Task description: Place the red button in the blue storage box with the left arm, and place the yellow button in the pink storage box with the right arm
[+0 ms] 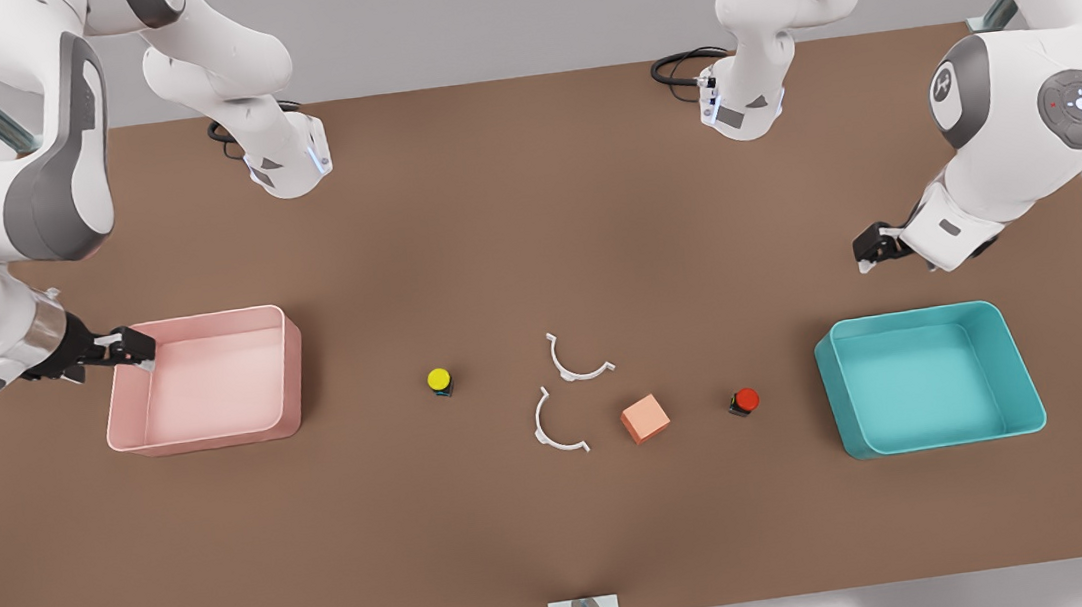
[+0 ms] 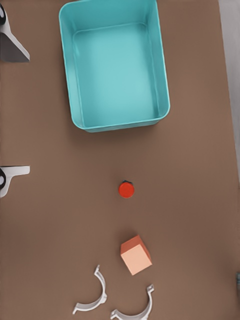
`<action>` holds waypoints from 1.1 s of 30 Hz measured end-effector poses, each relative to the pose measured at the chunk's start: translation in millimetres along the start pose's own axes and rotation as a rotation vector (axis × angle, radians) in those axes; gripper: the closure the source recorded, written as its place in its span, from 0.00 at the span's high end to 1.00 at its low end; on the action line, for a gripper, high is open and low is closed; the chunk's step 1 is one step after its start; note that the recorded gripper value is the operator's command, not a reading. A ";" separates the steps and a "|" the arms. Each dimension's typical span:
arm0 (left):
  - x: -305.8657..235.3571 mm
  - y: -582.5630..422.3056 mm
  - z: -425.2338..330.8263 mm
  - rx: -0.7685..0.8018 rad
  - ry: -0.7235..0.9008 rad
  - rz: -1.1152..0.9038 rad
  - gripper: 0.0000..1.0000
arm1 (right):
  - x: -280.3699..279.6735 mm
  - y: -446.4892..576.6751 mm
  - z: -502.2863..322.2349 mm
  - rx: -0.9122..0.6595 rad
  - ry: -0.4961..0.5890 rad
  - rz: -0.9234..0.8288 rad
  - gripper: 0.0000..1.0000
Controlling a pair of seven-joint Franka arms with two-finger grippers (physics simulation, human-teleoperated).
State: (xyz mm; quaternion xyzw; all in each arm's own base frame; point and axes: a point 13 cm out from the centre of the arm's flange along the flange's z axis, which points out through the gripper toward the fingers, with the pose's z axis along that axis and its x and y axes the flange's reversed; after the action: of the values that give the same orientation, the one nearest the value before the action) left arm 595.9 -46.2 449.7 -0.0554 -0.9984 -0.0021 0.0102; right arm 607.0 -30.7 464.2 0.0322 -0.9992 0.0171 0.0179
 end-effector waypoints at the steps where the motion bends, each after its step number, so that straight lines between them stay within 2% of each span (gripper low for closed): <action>1: -0.5 0.1 -0.2 0.000 -0.002 0.001 1.00 | -0.3 0.0 -0.1 0.000 -0.001 -0.002 1.00; 4: -5.2 -15.3 13.1 0.000 0.015 0.017 1.00 | -0.9 0.1 -0.4 0.000 -0.004 -0.006 1.00; 7: -19.4 -95.9 81.4 -0.005 0.095 0.112 1.00 | -7.0 14.8 10.5 -0.008 0.007 -0.032 1.00; 12: -23.4 -137.1 223.0 -0.018 0.158 0.117 1.00 | -27.8 159.7 109.3 -0.017 0.108 -0.227 1.00; 16: -35.1 -137.4 287.7 -0.010 0.096 0.077 1.00 | -19.0 256.9 187.7 -0.004 0.154 -0.304 1.00; 23: -62.9 -142.7 346.0 0.004 -0.002 0.028 1.00 | -9.4 356.4 280.5 0.003 0.114 -0.312 1.00; 29: -75.2 -125.0 359.3 -0.001 -0.053 -0.024 1.00 | -13.7 356.6 310.1 0.001 0.058 -0.226 1.00; 33: -74.6 -125.7 378.1 -0.001 -0.052 -0.036 1.00 | -2.1 353.2 337.0 0.002 0.058 -0.184 1.00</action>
State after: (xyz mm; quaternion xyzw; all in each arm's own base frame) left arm 648.5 -177.4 69.8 -0.0373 -0.9992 -0.0013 -0.0160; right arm 574.4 309.8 115.9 0.1232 -0.9911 0.0170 0.0482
